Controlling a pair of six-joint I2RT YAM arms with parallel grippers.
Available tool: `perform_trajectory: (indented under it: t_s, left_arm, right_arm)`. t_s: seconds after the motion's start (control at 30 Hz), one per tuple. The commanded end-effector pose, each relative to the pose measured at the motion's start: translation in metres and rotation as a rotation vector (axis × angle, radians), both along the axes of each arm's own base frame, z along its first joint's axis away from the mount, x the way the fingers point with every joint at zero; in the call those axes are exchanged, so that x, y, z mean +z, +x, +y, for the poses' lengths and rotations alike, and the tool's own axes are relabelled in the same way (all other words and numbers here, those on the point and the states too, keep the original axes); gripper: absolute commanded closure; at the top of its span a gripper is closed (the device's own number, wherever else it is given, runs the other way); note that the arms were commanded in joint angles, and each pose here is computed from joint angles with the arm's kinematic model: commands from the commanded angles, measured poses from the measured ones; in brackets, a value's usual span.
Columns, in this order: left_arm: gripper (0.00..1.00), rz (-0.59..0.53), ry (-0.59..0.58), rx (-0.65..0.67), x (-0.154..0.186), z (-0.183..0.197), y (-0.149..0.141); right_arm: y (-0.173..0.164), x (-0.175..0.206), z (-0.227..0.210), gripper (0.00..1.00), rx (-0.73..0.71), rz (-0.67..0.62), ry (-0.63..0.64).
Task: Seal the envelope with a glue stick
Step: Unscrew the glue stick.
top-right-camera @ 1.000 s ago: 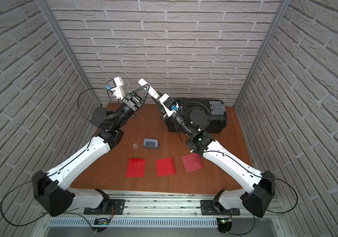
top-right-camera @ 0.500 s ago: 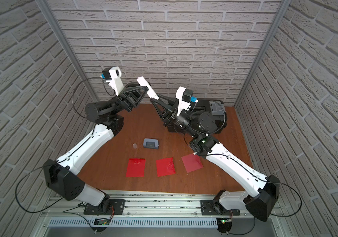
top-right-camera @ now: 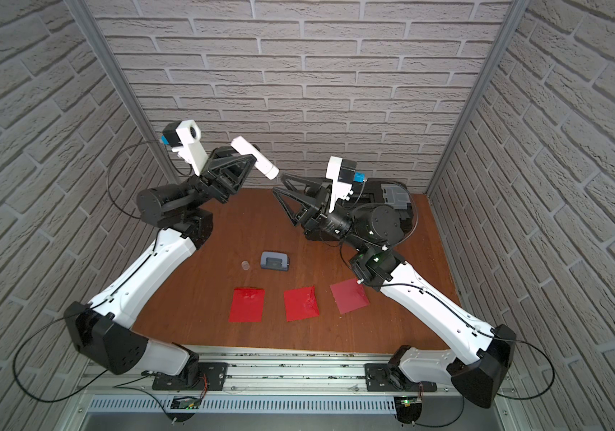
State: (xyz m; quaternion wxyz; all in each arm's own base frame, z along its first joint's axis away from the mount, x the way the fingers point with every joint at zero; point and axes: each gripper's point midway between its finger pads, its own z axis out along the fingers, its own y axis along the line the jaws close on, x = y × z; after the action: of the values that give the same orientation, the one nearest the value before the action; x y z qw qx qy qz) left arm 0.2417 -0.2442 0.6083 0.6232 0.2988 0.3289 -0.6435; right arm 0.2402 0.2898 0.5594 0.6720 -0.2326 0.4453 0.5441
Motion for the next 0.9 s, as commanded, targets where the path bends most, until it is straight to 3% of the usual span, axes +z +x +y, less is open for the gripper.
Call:
perform_trajectory:
  t_s: [0.0, 0.13, 0.3, 0.87]
  left_arm:
    - [1.00, 0.081, -0.081, 0.198, 0.003, 0.020, 0.019]
    - [1.00, 0.147, -0.109, 0.220, -0.005, 0.016, 0.017]
    - [1.00, 0.152, -0.079, 0.212, -0.010, -0.004, 0.006]
    - [1.00, 0.124, -0.035, 0.214, -0.011, -0.020, -0.004]
  right_arm:
    - [-0.012, 0.010, -0.016, 0.47, -0.155, -0.192, -0.063]
    - [-0.005, 0.009, -0.018, 0.46, -0.298, -0.357, -0.113]
    - [-0.003, 0.005, -0.001, 0.47, -0.358, -0.585, -0.171]
    - [0.017, -0.005, 0.004, 0.52, -0.468, -0.631, -0.227]
